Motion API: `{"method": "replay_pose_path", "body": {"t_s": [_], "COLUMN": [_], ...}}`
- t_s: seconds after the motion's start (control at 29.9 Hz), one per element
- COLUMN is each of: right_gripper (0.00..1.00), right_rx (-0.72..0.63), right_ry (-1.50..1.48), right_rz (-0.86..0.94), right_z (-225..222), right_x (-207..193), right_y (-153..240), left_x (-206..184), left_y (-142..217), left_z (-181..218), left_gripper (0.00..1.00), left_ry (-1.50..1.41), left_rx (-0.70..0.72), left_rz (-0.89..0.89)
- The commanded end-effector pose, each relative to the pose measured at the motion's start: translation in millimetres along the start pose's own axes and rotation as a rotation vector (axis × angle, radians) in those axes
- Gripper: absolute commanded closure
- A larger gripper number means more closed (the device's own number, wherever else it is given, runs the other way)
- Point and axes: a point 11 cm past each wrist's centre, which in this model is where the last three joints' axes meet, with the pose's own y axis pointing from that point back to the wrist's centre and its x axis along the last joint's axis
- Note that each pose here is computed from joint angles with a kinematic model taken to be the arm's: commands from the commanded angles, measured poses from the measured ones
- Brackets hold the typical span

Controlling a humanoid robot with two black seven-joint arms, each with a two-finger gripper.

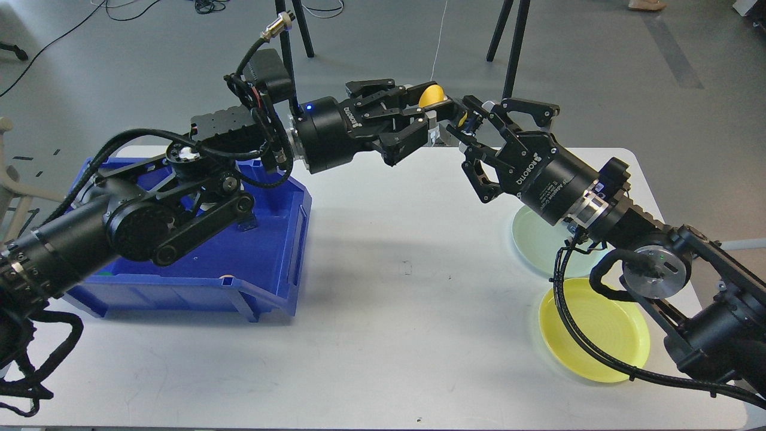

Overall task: Pass button and place on color plate
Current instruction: 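Grasp the yellow button with the right gripper from the left gripper, then carry the yellow button with the right gripper over the yellow plate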

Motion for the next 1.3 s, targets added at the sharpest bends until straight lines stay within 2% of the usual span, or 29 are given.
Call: {"method": "replay_pose_path", "body": {"t_s": [0.0,0.23,0.33,0.43,0.67,0.74,0.77,0.94,1.1,1.27], "right_gripper": [0.71,0.84,0.86,0.86,0.86,0.86,0.86,0.86,0.85,0.85], "right_rx": [-0.001,-0.001,0.0,0.004,0.006,0.003,0.004,-0.009,-0.034,-0.113], "right_ry": [0.0,0.0,0.0,0.001,0.003,0.005,0.005,0.019,0.067,0.095], "right_rz": [0.003,0.001,0.002,0.003,0.01,0.013,0.014,0.042,0.122,0.228], "right_z": [0,0,0,-2,-3,-3,-3,-4,-14,-12], "right_x": [1,0,0,1,3,4,4,13,38,58], "right_y": [1,0,0,1,3,4,5,16,70,133], "left_x": [0,1,0,1,5,5,6,16,51,48], "left_y": [0,1,2,0,-1,-2,-2,0,18,38], "left_z": [0,-1,-1,0,0,2,2,-3,-27,-61], "left_gripper": [0.81,0.8,0.75,0.51,0.24,0.1,0.07,0.01,0.01,0.0], "left_ry": [0.0,-0.003,-0.001,0.002,0.01,0.016,0.019,0.118,0.439,0.713], "left_rx": [0.001,0.003,0.002,-0.001,-0.001,-0.005,-0.005,0.012,0.067,0.16], "left_rz": [-0.001,-0.002,-0.002,0.002,0.021,0.027,0.035,0.116,0.36,0.529]}}
